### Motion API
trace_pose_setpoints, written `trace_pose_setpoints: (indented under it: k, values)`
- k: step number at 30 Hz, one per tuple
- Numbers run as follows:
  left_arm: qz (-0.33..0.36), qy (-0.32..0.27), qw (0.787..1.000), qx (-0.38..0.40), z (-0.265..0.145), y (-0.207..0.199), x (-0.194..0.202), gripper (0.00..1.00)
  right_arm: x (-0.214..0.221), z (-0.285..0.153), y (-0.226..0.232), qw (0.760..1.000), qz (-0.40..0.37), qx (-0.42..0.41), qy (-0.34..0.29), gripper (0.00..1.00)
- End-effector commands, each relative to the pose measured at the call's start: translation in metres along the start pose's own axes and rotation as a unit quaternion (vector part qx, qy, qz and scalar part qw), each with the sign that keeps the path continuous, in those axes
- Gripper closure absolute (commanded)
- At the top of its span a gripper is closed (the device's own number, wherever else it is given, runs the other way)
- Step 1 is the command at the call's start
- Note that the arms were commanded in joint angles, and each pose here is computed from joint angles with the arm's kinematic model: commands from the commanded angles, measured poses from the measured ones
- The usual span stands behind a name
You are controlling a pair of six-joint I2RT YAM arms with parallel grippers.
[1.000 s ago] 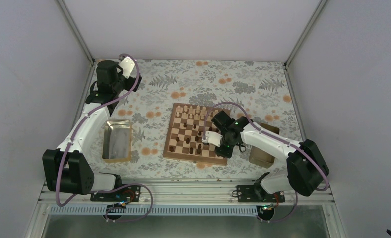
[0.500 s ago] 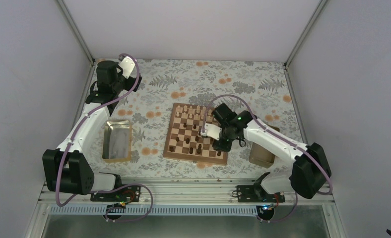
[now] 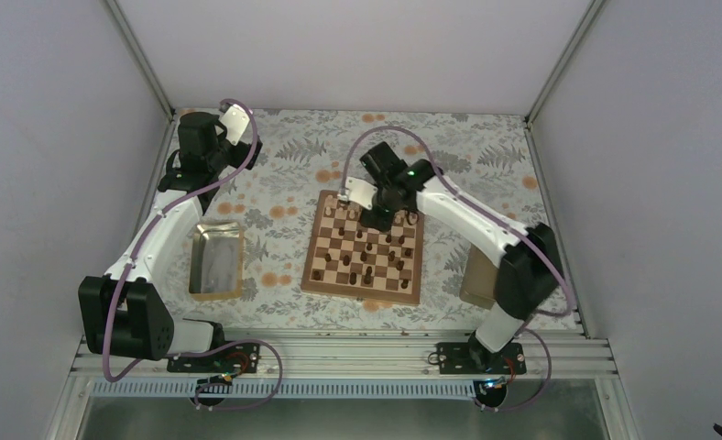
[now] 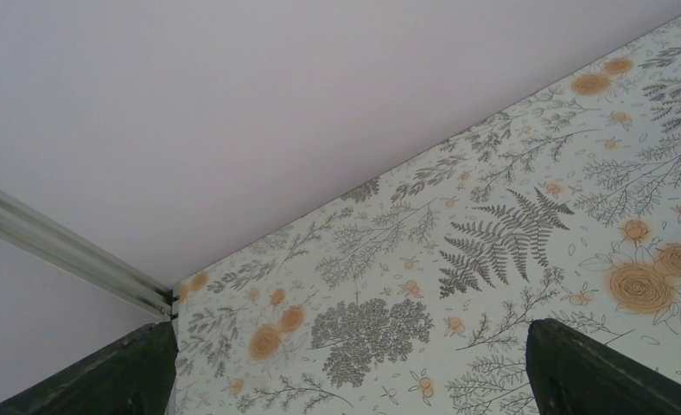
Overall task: Set up the chess pieces on the board
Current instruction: Pick up the chess piece from the chessboard.
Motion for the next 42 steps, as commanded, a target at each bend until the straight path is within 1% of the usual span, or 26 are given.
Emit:
trace_pose_setpoints:
  k: [1, 4, 11, 22, 42]
  values:
    - [0.001, -0.021, 1.0, -0.004, -0.007, 0.005, -0.013, 0.0, -0.023, 0.023, -0.02, 1.0, -0.009, -0.013, -0.006, 0.52]
    - [0.001, -0.02, 1.0, -0.003, -0.007, 0.004, -0.012, 0.0, -0.033, 0.036, -0.024, 1.0, -0.014, -0.027, -0.004, 0.54]
    - [-0.001, -0.024, 1.0, 0.002, -0.01, 0.004, -0.017, 0.0, -0.043, 0.061, -0.023, 0.998, -0.028, -0.048, 0.0, 0.55]
    - [0.0, -0.023, 1.0, 0.007, -0.009, 0.002, -0.015, 0.0, -0.039, 0.097, -0.007, 0.994, -0.042, -0.095, 0.034, 0.57]
    - [-0.002, -0.029, 0.999, 0.014, -0.013, 0.0, -0.017, 0.0, -0.04, 0.118, 0.002, 0.992, -0.052, -0.107, 0.042, 0.58]
Point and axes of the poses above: each gripper's point midway between its finger pads, its own z axis out along the fingers, its own y axis along the line the jaws close on, x = y × z, the point moved 2 cm from there along -z, back along the fingers, and after that the axes turned 7 degrees about -z, right-handed, at the moved point
